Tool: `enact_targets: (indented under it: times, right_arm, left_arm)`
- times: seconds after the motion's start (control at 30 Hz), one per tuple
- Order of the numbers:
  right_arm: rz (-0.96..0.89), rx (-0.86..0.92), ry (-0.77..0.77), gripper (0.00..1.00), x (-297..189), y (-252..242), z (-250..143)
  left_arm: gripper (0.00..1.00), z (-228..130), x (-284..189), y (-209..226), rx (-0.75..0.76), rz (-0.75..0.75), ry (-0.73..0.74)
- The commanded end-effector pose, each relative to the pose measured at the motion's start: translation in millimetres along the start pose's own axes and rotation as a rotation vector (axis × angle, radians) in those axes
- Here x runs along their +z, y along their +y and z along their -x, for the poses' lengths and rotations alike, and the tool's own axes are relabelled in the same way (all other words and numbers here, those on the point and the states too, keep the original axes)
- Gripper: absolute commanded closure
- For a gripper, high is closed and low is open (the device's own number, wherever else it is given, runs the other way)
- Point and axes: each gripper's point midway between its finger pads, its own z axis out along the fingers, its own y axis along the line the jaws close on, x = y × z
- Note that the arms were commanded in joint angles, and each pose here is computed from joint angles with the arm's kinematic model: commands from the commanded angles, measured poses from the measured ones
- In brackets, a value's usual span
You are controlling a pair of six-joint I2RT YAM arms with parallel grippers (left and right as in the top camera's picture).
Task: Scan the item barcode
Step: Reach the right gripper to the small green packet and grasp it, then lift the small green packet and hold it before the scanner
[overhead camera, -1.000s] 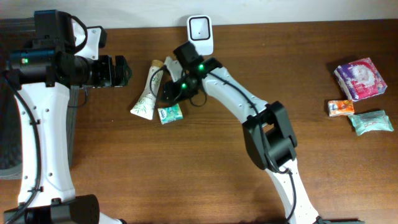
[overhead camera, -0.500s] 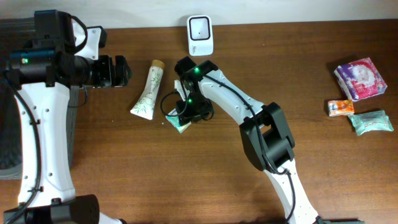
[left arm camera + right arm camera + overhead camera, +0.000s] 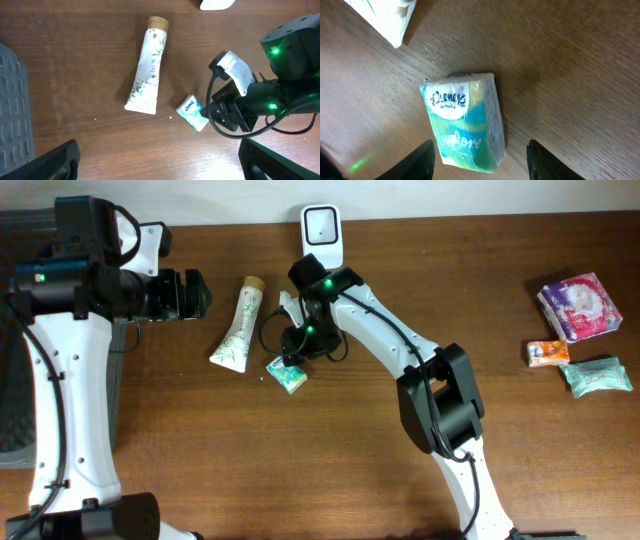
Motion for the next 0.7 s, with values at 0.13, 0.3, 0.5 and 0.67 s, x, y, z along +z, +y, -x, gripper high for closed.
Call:
enact_targets:
  times: [0.13, 0.3, 0.5, 0.67]
  right_arm:
    - [0.076, -0.007, 0.064, 0.52, 34, 6, -13]
    - [0.06, -0.028, 0.075, 0.7, 46, 10, -19]
    - [0.12, 0.052, 0.082, 0.96, 26, -4, -19]
    - [0.362, 0.045, -0.006, 0.96, -38, -9, -2]
  left_arm:
    - [0.01, 1, 0, -2, 0.002, -0.011, -0.002]
    - [0.01, 1, 0, -2, 0.002, -0.011, -0.002]
    - [0.01, 1, 0, -2, 0.002, -0.011, -0.002]
    - [0.01, 1, 0, -2, 0.002, -0.011, -0.002]
